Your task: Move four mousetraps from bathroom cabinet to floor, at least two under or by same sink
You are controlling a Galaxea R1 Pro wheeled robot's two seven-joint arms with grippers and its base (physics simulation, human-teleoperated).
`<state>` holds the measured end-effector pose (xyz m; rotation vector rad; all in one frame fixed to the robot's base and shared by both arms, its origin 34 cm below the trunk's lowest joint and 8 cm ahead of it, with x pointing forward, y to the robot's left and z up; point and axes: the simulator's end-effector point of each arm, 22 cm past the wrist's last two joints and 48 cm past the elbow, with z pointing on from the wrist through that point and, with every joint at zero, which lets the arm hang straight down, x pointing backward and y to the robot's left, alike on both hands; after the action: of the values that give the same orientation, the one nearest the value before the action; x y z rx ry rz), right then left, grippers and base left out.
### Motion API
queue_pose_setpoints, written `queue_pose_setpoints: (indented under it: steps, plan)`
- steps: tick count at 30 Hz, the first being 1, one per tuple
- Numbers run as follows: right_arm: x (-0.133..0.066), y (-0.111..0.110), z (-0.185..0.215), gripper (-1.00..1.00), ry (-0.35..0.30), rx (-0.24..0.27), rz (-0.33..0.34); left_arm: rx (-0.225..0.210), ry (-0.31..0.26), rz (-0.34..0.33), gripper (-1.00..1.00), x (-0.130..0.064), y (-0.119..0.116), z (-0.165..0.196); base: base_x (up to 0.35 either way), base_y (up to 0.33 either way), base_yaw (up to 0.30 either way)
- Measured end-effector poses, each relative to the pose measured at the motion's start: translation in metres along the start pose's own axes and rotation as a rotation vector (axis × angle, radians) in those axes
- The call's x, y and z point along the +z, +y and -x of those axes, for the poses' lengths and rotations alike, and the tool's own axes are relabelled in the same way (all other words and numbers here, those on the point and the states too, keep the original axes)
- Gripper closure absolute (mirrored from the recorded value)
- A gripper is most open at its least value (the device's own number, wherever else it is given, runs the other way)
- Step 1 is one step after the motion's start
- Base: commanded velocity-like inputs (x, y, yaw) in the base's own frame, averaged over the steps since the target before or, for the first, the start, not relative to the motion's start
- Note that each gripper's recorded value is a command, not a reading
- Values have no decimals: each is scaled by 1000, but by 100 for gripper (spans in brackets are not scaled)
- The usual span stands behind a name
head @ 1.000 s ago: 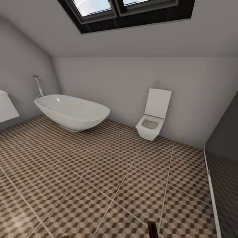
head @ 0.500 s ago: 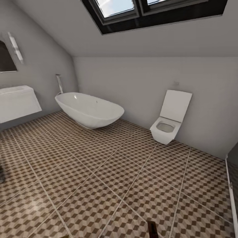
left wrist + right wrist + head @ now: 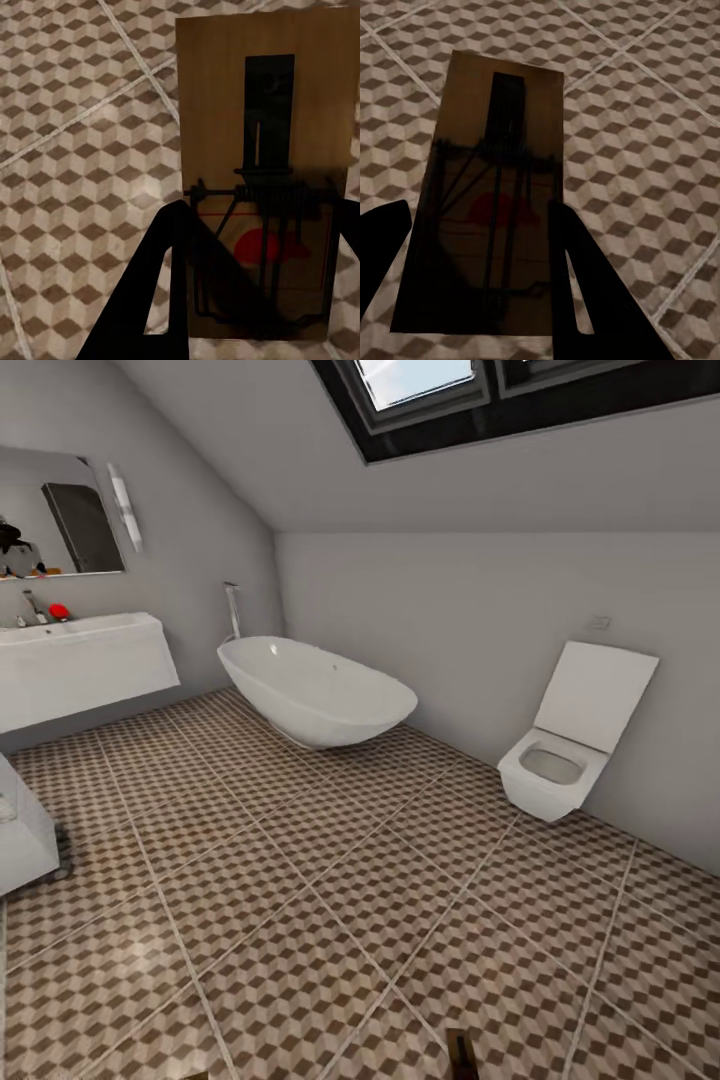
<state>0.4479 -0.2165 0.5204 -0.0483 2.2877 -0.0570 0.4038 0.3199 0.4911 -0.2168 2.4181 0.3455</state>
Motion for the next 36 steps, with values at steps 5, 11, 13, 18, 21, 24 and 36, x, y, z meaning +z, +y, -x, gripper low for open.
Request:
queue_pose_setpoints:
  steps: [5,11,13,18,21,24,36]
  plan:
    - [0,0,0,100,0,0,0,0,0,0,100,0,0,0,285,-164,291]
    - [0,0,0,100,0,0,0,0,0,0,100,0,0,0,304,-143,291]
    - [0,0,0,100,0,0,0,1,0,0,100,0,0,0,329,-55,291]
    - [0,0,0,100,1,0,0,0,0,0,100,0,0,0,336,-19,291]
    - [0,0,-1,100,1,0,0,0,0,0,100,0,0,0,340,-4,291]
    - [0,0,-1,100,1,0,0,0,0,0,100,0,0,0,341,-1,291]
    - [0,1,-1,100,1,1,1,0,0,0,100,0,0,0,341,0,291]
